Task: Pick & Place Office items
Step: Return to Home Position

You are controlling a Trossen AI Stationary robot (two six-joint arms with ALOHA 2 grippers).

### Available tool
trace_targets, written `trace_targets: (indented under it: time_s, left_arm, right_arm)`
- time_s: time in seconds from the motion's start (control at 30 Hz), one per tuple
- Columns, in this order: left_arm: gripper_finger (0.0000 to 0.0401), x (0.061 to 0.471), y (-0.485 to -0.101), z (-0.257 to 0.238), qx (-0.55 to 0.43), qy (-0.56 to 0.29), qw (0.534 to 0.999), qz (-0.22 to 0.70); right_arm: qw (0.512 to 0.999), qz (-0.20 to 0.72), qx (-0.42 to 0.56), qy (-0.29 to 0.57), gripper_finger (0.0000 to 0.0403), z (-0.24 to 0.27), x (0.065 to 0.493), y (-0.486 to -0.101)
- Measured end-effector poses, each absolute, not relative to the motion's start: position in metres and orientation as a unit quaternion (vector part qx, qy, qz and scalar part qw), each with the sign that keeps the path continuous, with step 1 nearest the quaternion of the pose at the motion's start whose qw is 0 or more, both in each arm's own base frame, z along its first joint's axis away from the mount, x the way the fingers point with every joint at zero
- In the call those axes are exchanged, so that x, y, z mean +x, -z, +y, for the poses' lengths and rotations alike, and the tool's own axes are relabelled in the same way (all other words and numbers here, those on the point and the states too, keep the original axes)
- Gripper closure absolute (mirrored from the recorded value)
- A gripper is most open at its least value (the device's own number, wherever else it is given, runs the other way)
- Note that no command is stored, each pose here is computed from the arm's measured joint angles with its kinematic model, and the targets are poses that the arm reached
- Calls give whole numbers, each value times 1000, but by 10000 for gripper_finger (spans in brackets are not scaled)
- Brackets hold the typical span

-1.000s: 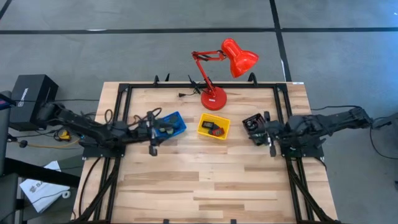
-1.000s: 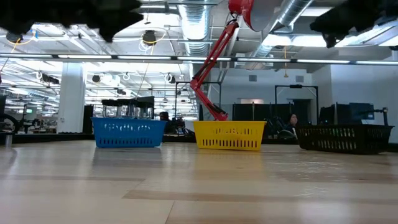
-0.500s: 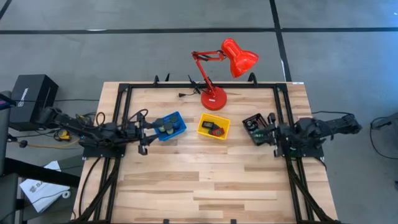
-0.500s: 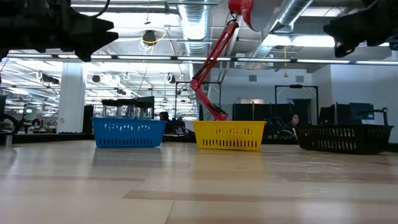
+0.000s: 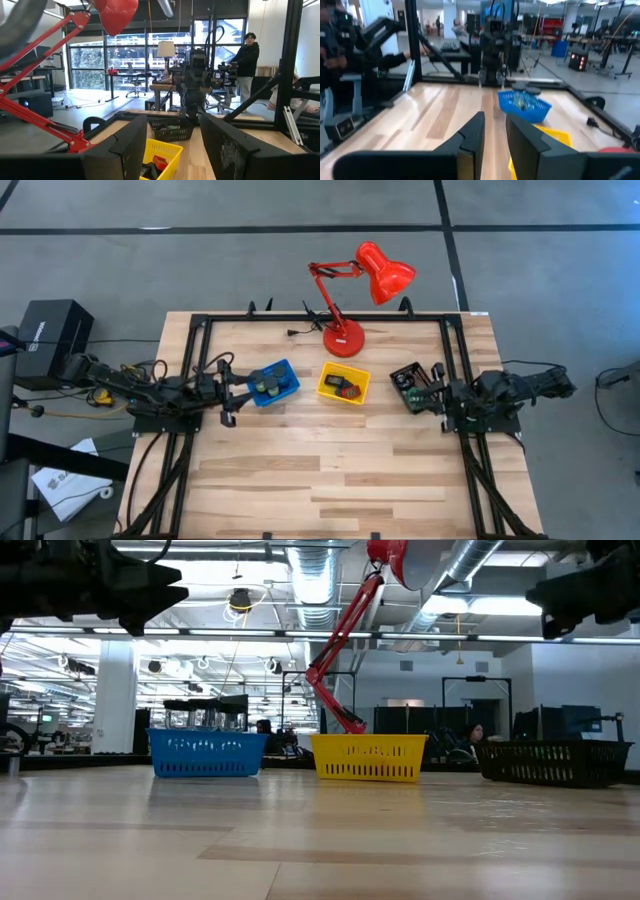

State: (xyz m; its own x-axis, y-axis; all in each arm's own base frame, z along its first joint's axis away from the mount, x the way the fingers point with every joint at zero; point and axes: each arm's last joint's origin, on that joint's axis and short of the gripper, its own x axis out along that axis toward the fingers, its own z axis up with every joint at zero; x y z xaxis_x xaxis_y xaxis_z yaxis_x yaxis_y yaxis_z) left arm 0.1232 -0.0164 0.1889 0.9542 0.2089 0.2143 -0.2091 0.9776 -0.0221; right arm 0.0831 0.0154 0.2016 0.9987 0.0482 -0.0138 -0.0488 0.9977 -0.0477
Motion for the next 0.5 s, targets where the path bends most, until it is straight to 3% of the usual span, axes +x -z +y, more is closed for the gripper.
trace_targets:
  time_s: [0.5]
  left_arm:
    - [220, 123, -190, -16, -5, -104, 988, -113]
  right_arm:
    - [1000, 0, 2, -25, 332, 17, 89, -188]
